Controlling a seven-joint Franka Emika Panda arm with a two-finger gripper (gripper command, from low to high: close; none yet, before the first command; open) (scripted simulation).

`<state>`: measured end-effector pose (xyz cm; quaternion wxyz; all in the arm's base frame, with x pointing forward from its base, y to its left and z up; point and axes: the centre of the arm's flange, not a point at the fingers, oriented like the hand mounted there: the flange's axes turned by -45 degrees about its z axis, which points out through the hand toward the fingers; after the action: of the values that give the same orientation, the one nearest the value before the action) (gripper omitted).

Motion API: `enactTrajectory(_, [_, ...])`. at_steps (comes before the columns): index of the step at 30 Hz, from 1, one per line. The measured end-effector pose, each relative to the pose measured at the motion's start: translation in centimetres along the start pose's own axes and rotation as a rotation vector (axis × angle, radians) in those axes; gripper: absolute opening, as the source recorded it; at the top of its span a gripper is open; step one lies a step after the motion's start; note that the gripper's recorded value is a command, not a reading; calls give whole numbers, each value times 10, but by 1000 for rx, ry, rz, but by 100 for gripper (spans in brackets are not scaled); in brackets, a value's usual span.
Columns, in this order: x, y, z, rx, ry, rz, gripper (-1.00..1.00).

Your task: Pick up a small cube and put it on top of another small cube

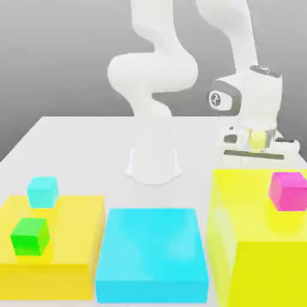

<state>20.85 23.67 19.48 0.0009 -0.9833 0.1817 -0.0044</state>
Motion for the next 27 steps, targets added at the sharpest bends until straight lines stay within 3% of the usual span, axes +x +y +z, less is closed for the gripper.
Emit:
enactTrajectory(23, [1, 1, 64, 0, -6, 23, 0])
enactTrajectory(24, [1, 2, 67, -1, -7, 22, -100])
enactTrajectory(27, [1, 2, 67, 0, -8, 22, -100])
